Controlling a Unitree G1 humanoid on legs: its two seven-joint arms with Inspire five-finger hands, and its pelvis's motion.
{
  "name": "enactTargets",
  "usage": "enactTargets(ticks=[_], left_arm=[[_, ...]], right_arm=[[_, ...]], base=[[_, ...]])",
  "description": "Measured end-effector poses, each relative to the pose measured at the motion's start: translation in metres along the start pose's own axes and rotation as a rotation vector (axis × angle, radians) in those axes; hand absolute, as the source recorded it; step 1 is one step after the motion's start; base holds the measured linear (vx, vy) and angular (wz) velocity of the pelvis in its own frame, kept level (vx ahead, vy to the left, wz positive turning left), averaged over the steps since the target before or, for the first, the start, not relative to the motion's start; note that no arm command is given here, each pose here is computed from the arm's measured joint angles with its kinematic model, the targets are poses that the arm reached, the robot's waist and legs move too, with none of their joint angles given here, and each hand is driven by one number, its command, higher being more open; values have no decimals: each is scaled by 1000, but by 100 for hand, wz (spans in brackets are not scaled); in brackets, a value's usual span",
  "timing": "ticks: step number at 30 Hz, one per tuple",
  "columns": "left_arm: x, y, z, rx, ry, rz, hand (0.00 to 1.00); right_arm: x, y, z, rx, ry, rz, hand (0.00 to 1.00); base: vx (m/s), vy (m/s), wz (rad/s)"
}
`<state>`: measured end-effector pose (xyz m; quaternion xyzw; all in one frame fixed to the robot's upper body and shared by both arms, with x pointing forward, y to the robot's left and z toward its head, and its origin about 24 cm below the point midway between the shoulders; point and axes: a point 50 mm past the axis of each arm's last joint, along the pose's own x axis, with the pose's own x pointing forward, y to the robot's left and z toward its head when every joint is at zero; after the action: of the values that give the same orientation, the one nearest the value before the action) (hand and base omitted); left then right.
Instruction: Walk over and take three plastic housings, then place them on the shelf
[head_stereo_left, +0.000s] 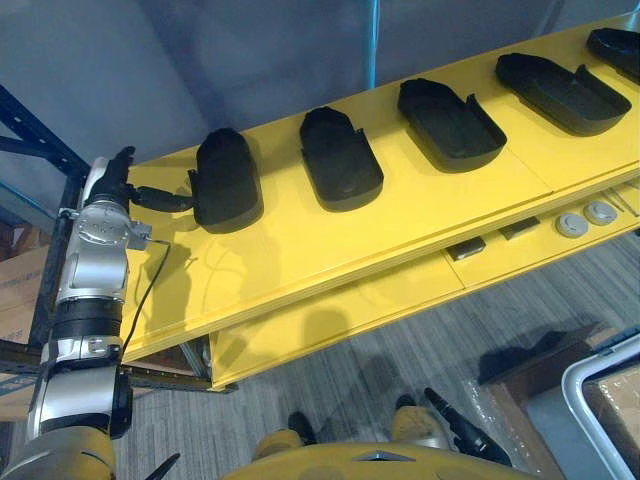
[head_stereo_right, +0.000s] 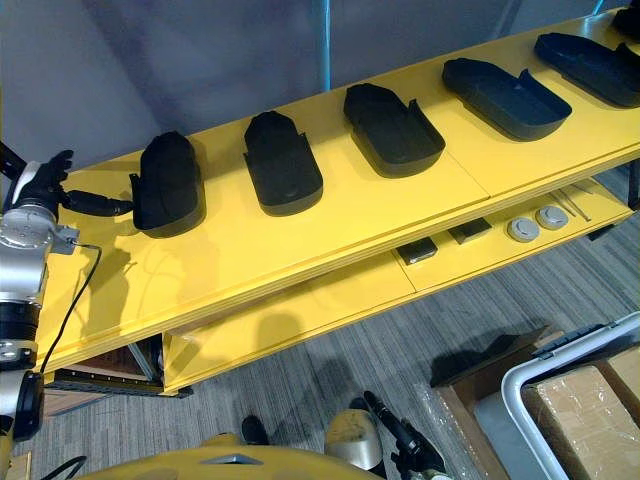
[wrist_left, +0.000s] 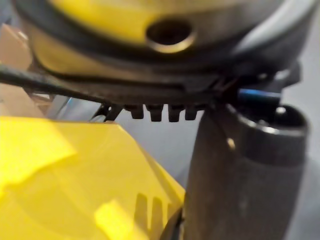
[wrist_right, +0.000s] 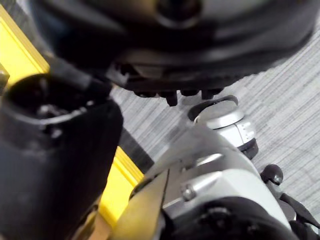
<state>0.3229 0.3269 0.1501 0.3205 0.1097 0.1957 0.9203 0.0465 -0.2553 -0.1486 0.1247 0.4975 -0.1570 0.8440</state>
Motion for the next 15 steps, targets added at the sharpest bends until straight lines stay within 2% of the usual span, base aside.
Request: enactTargets(ticks=[3,6,11,13,15], left_arm=[[-5,3,13,-4,-91,41,100],[-12,7,35,-112,-246,72,100],[-52,4,63,-407,-569,22,100],[-71,-1,61,-510,-668,40,100],[-83,-8,52,-525,-704,83,100]], right_arm=[[0,-1,-4,5,17,-8,100],[-1,-2,-7,12,27,-14,100],[0,-3,-3,36,-4,-34,100],[2,1,1,35,-22,-30,100],[3,3,4,33,-34,-30,100]], base=[[-31,12,0],[7,3,2],[72,6,10],[42,-15,2],[0,0,0]])
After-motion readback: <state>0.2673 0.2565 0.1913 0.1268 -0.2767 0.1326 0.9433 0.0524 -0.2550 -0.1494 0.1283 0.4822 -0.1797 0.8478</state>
